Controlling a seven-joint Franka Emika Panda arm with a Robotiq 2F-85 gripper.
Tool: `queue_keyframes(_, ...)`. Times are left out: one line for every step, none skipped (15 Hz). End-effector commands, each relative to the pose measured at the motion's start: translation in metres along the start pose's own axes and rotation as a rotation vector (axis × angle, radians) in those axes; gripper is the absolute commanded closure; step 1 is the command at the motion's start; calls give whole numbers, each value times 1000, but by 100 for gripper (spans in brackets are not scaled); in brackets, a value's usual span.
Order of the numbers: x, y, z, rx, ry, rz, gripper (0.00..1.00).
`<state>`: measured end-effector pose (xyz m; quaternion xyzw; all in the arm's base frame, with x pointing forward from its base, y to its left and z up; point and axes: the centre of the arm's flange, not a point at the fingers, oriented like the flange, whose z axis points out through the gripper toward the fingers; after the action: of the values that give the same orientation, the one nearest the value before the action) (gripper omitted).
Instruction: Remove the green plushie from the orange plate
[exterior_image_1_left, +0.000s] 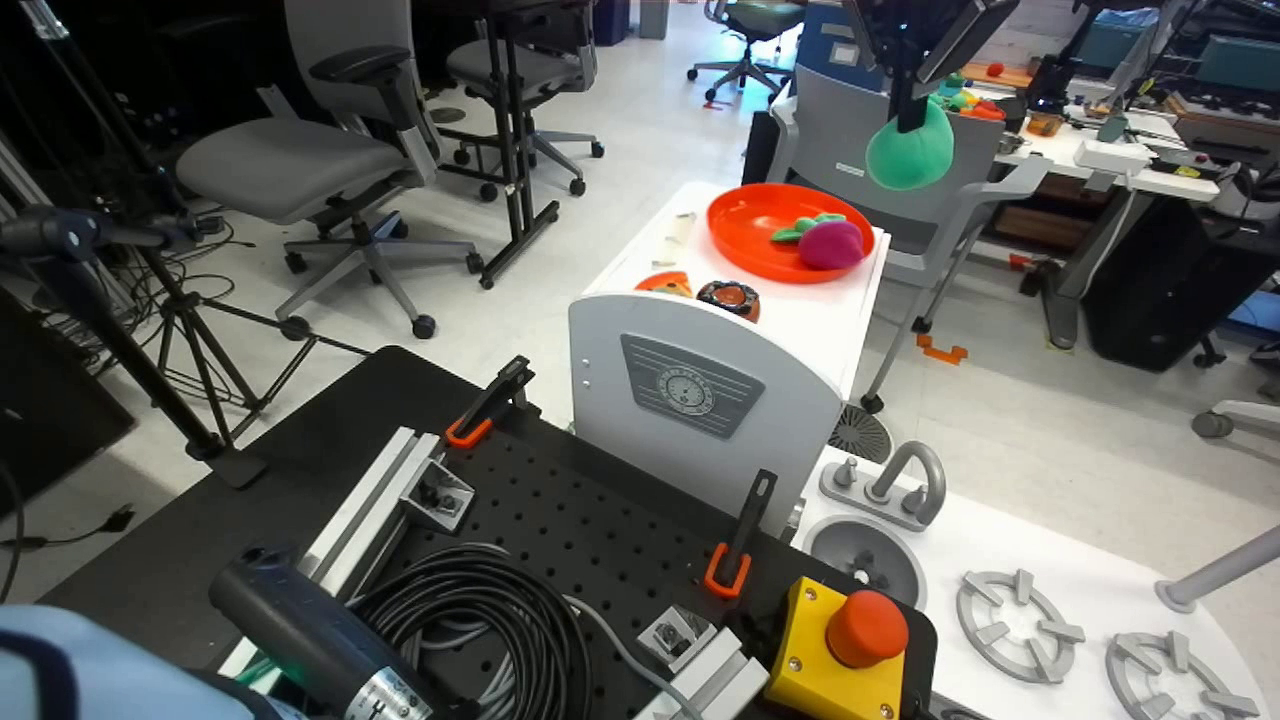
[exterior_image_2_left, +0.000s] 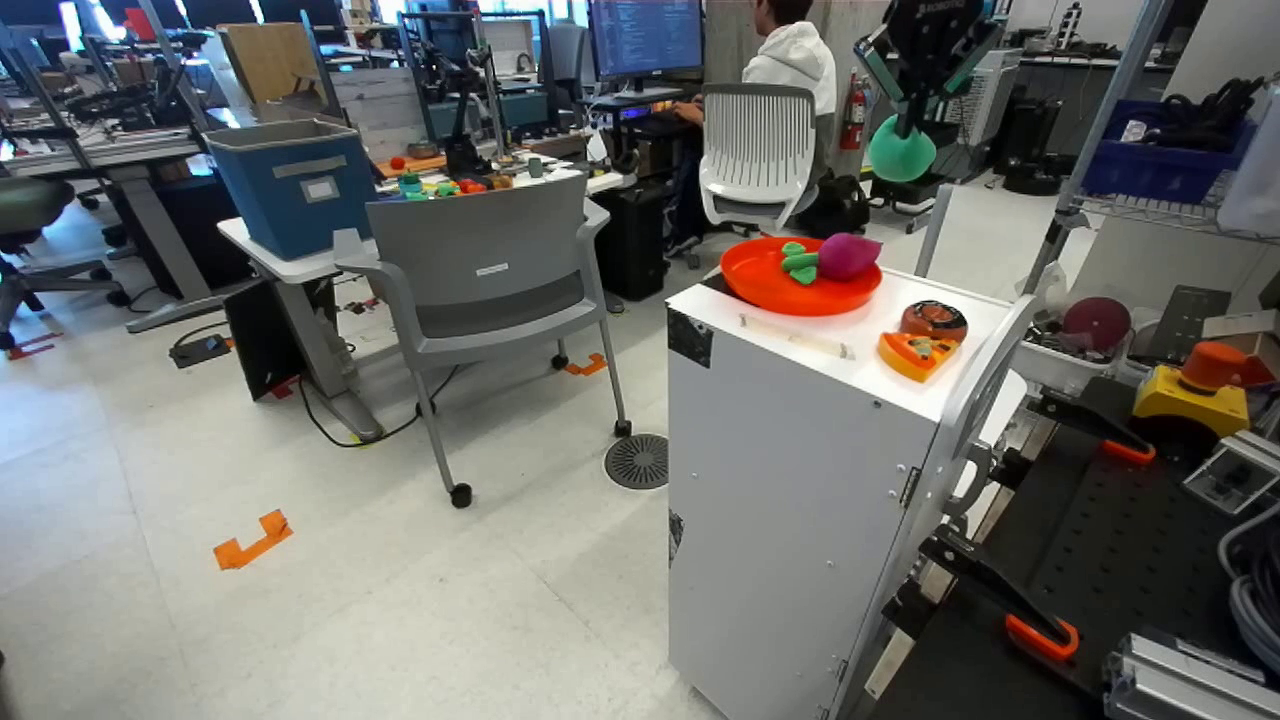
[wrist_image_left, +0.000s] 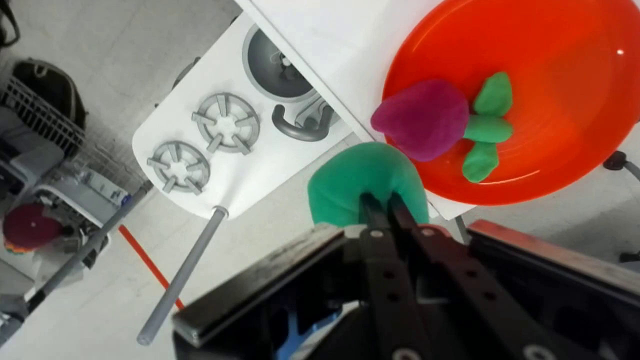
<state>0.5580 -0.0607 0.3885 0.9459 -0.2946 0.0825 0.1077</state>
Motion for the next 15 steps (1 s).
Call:
queue_keyframes(0, -16, 0, -24, 106, -167, 99)
queue_keyframes(-1, -20, -1, -31, 125, -217, 99)
queue_keyframes(-2, -25, -1, -36, 148, -261, 99)
queue_keyframes(-3, -28, -1, -39, 166, -288, 99)
queue_keyframes(-3, -31, -1, -40, 179, -308, 99)
queue_keyframes(-4, -33, -1, -37, 188, -322, 99)
queue_keyframes(-4, -35, -1, -35, 193, -333, 99)
queue_keyframes(-4, -36, -1, -33, 197, -342, 99)
queue_keyframes(-4, -37, -2, -29, 195, -350, 99)
queue_keyframes(-3, -37, -2, -20, 190, -355, 99)
queue_keyframes(-3, -37, -2, -16, 182, -359, 99)
queue_keyframes(-3, -36, -3, -15, 175, -363, 99)
queue_keyframes(-3, -36, -2, -14, 173, -368, 99)
queue_keyframes(-3, -36, -2, -14, 172, -372, 99)
queue_keyframes(-3, -36, -2, -15, 173, -376, 90)
